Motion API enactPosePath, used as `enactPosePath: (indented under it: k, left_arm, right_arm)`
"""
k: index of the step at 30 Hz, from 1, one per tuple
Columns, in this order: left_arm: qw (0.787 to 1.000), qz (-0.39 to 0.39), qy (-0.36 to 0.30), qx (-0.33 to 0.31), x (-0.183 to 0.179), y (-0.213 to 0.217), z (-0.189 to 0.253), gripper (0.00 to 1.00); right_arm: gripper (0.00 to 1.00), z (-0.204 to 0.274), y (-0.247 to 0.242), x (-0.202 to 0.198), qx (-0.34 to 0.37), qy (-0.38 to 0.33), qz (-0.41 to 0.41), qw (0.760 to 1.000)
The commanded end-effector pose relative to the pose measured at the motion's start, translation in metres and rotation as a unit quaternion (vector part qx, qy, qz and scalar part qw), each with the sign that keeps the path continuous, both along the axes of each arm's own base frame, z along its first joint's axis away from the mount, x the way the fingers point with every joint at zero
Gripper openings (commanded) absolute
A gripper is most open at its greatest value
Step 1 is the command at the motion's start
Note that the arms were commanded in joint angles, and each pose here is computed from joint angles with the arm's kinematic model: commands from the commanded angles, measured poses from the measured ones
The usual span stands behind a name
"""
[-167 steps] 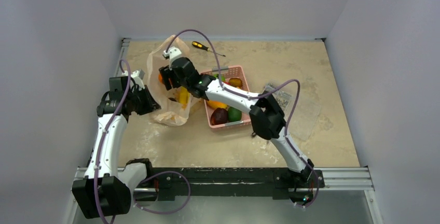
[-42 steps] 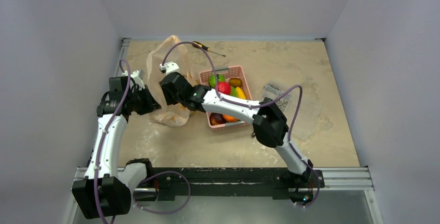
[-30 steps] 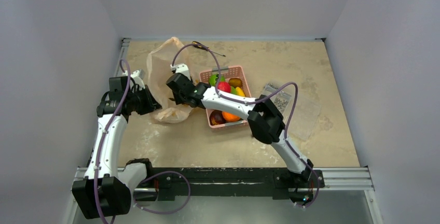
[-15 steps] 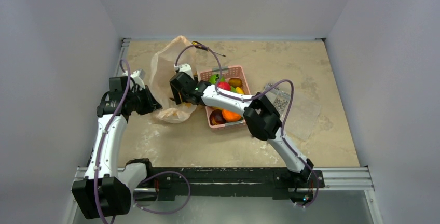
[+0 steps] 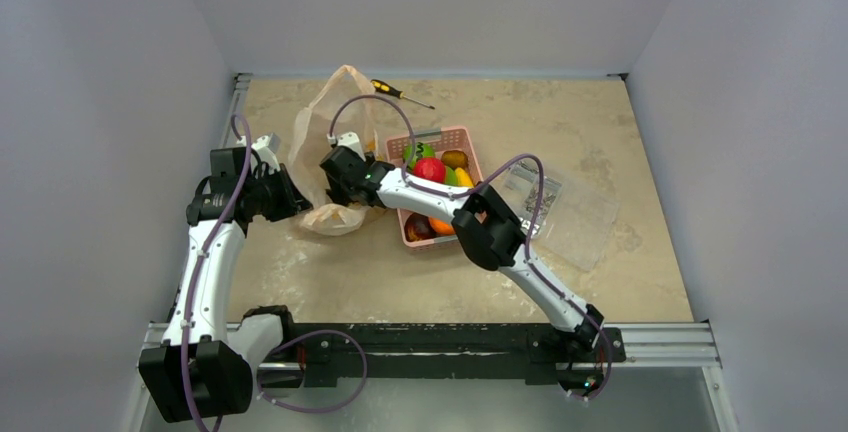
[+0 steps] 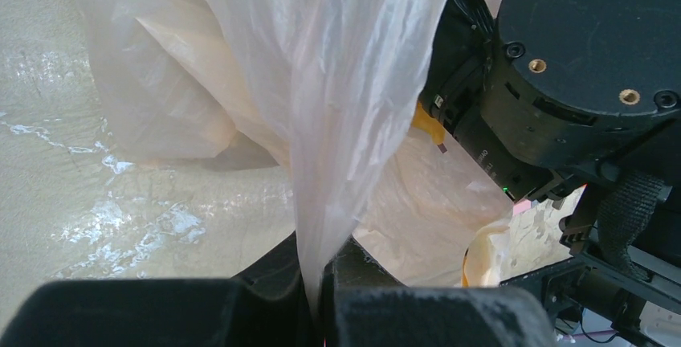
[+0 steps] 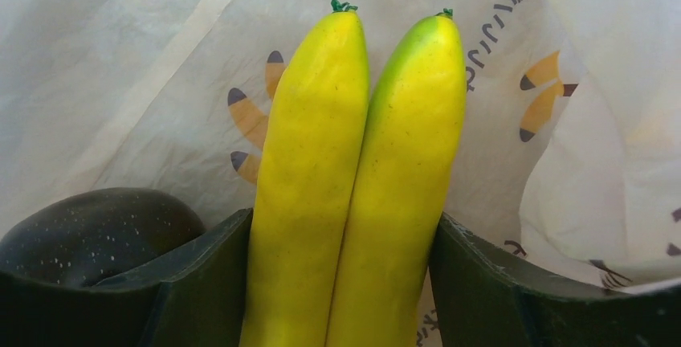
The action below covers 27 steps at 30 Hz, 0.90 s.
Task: Take the fake fruits out of the plastic bag
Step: Take out the fake fruit from the plastic bag.
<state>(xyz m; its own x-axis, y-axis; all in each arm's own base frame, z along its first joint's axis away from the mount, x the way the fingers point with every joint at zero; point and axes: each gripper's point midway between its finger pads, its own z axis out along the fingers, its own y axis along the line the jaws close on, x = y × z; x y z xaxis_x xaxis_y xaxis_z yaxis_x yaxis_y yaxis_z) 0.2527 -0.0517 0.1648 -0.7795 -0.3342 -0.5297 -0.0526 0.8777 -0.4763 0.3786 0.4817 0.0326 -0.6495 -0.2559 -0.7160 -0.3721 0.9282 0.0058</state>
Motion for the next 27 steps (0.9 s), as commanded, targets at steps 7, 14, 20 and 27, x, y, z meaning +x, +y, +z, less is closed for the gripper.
enactPosePath:
  k: [7,14,20,27]
  left_arm:
    - [1.0,-0.003,-0.016,-0.005,0.007,-0.002,0.005,0.0]
    - [1.0,-0.002,-0.011,-0.004,0.008,-0.001,0.002,0.0]
    - [1.0,0.001,-0.012,0.002,0.007,0.001,0.002,0.0]
    - [1.0,0.002,-0.011,0.003,0.007,0.001,0.002,0.0]
  right_arm:
    - [0.35,0.06,0.02,0.013,0.039,-0.052,0.033,0.997]
    - [0.22,0.137,0.049,0.016,0.141,-0.11,0.072,0.981]
    - [0.19,0.186,0.061,0.019,0.225,-0.167,0.082,0.956]
    - [0.21,0.227,0.078,0.009,0.328,-0.229,0.128,0.908]
